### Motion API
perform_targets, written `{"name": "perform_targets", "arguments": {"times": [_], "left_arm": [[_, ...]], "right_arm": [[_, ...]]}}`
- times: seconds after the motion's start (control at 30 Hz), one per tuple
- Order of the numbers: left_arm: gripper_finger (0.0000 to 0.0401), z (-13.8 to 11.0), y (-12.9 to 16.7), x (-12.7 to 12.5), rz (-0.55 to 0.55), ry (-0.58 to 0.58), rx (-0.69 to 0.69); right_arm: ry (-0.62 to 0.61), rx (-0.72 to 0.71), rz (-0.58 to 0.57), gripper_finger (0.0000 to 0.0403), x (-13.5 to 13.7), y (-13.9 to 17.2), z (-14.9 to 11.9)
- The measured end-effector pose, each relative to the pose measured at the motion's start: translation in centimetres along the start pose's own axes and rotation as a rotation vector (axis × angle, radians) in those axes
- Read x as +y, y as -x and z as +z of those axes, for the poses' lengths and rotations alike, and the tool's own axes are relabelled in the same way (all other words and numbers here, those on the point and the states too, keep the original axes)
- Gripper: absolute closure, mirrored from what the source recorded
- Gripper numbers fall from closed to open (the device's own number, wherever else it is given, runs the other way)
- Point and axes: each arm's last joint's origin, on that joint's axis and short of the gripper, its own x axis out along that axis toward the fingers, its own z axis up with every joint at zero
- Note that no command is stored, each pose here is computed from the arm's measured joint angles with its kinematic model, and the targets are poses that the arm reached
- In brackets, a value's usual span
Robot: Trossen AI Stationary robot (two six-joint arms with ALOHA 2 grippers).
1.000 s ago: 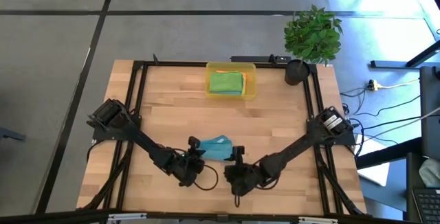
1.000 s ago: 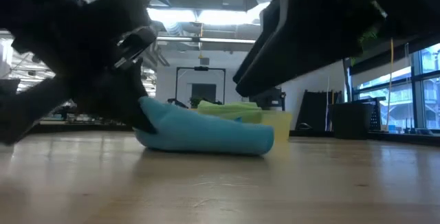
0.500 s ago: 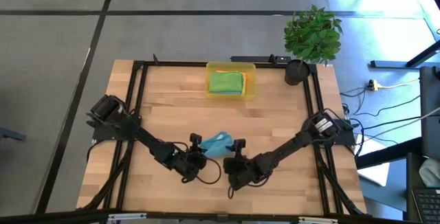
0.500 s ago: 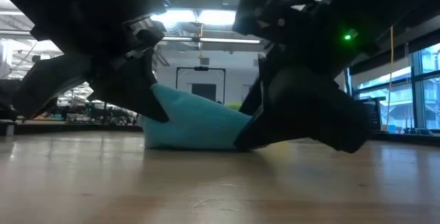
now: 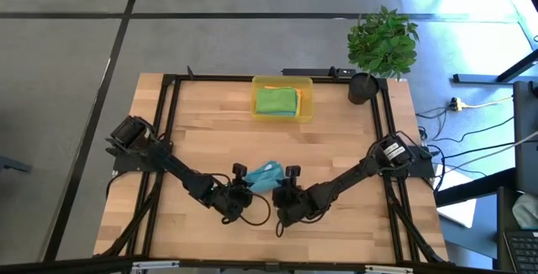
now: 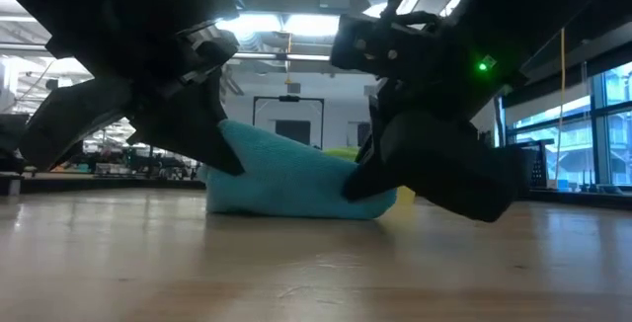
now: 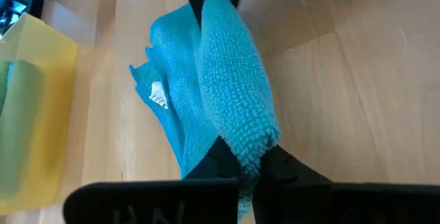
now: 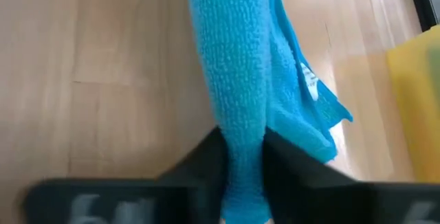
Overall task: Fold microfiber towels
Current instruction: Put the folded blue microfiber cloth into the yellow bin
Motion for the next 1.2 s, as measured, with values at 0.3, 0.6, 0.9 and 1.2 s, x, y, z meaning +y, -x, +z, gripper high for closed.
{"name": "perform_targets", "arguments": {"times": [0.3,0.6,0.9,1.2], "left_arm": [[0.0401,0.9,1.3,1.7,0.029,-0.042,-0.044],[0.0401,1.5,2.0,8.0,0.143,-0.089,-0.017],[0.0401,1.0,2.6,18.1,0.301,-0.109,-0.029],[0.0401,-3.6,-0.4,29.0,0.319,-0.095,-0.101]], "right_arm": [[-0.036,0.019,-0.008,0.0391,-1.8,0.6,0.6],[-0.078,-0.04,-0.107,0.0391,-7.9,5.2,2.7],[-0.091,0.053,-0.269,0.0391,-17.6,3.3,3.3],[-0.131,0.113,-0.338,0.0391,-27.4,-0.1,2.4]]}}
